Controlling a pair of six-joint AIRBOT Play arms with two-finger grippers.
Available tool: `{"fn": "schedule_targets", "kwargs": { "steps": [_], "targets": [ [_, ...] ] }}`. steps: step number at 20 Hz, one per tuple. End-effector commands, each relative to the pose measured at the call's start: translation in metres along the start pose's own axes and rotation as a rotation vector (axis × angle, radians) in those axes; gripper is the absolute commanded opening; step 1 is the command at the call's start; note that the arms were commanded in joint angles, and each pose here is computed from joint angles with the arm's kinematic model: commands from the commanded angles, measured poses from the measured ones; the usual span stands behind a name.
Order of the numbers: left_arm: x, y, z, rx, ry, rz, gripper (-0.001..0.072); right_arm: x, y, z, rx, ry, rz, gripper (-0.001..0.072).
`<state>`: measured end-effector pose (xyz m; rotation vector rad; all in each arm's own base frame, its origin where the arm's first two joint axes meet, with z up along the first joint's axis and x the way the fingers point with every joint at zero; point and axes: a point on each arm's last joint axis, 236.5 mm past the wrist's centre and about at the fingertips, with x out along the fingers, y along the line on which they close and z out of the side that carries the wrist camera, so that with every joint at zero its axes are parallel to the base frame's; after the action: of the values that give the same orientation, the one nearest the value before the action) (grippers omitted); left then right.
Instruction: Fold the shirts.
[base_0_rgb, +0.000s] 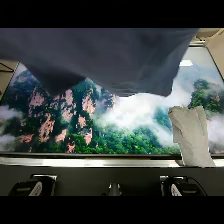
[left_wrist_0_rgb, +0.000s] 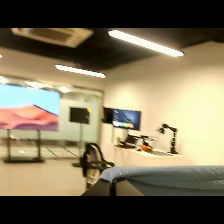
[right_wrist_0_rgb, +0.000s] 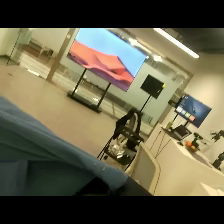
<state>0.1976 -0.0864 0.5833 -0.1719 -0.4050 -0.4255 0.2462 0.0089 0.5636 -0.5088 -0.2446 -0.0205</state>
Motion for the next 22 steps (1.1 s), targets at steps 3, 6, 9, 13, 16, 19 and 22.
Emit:
{"fn": "schedule_targets", "kwargs": {
  "steps": [3, 6, 9, 13, 16, 19, 22],
  "targets": [
    [-0.025, 0.010, 0.000, 0.105, 0.075, 0.127, 0.0029, -0.030, -0.013, 0.015, -0.034, -0.010, -0.043, 0.0015],
    [-0.027, 0.035, -0.025, 0.165, 0.185, 0.209, 0.0029, -0.004, -0.006, -0.004, -0.030, 0.040, -0.015, 0.0015],
    [-0.021, 0.062, -0.071, 0.097, 0.335, 0.258, 0.0029, 0.045, 0.021, -0.047, 0.004, 0.148, 0.083, 0.0015],
    [-0.012, 0.118, -0.196, -0.036, 0.627, 0.314, 0.0029, 0.130, 0.106, -0.158, 0.119, 0.402, 0.349, 0.0015],
    [-0.021, 0.168, -0.309, -0.133, 0.852, 0.391, 0.0029, 0.185, 0.182, -0.275, 0.208, 0.621, 0.526, 0.0015],
    [-0.029, 0.207, -0.406, -0.230, 0.986, 0.453, 0.0029, 0.214, 0.262, -0.374, 0.407, 0.782, 0.657, 0.0016],
    [-0.035, 0.236, -0.483, -0.316, 1.099, 0.496, 0.0030, 0.221, 0.331, -0.432, 0.674, 0.881, 0.755, 0.0016]
  ]
}}
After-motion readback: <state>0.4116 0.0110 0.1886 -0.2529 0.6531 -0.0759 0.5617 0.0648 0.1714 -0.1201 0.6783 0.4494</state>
